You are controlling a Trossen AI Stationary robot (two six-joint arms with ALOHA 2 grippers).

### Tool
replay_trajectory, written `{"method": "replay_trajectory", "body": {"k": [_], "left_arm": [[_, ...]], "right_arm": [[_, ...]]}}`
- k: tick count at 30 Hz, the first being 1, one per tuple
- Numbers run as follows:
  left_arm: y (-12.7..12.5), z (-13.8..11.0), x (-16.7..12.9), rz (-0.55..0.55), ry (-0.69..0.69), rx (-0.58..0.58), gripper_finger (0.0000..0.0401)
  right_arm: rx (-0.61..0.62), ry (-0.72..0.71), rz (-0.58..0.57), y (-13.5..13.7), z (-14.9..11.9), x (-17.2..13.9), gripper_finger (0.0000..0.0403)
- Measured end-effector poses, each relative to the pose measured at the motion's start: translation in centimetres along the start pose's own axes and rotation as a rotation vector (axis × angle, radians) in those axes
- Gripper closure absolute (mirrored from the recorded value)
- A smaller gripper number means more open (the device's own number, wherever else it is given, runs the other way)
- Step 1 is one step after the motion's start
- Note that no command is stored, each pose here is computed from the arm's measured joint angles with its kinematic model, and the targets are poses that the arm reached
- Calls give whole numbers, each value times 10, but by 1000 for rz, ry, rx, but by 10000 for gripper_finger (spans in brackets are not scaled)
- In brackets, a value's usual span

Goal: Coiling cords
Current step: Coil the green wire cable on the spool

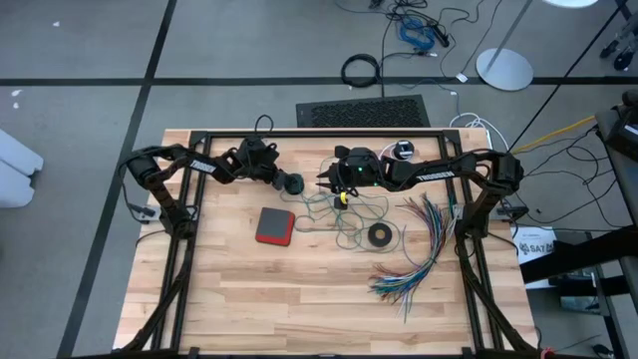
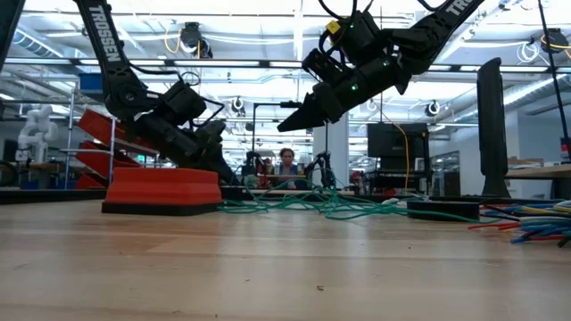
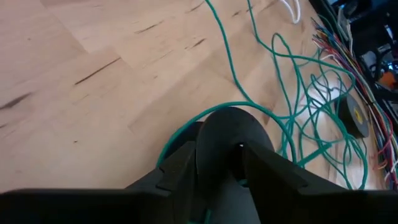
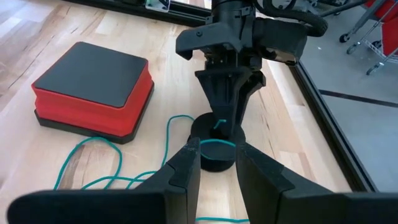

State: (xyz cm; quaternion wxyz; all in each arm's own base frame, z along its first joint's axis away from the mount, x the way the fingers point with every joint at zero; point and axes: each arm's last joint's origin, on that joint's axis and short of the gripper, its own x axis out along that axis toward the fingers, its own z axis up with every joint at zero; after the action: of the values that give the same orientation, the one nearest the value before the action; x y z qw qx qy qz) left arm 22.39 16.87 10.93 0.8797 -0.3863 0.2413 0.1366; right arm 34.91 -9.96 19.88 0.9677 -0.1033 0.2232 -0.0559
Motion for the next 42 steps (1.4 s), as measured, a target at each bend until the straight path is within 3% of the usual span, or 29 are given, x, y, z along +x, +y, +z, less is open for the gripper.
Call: {"method": "replay_trajectory", "body": {"k": [3,8,16,23,30,34,42], "left_arm": [[-2,0,1,-5,-5,34,290],[-13,2,5,-60,-22,148,385],[-21,10,6,-70,-64,252,397],[-34,27,-12,-32,137,329,399],[-74,58,-55,40,230,493,400],[-99,76,-84,103,163,588,400],[-131,85,-130,149,-29,719,401]], "right_arm": [[0,0,0,0,0,0,314],[0,0,0,0,0,0,314],[0,6,-17,-1,0,0,314],[8,47,-13,0,-4,0,314],[19,36,28,-1,-5,-1,314],[57,-26,152,-3,-3,-1,314],[32,-58,157,-4,0,-2,314]]}}
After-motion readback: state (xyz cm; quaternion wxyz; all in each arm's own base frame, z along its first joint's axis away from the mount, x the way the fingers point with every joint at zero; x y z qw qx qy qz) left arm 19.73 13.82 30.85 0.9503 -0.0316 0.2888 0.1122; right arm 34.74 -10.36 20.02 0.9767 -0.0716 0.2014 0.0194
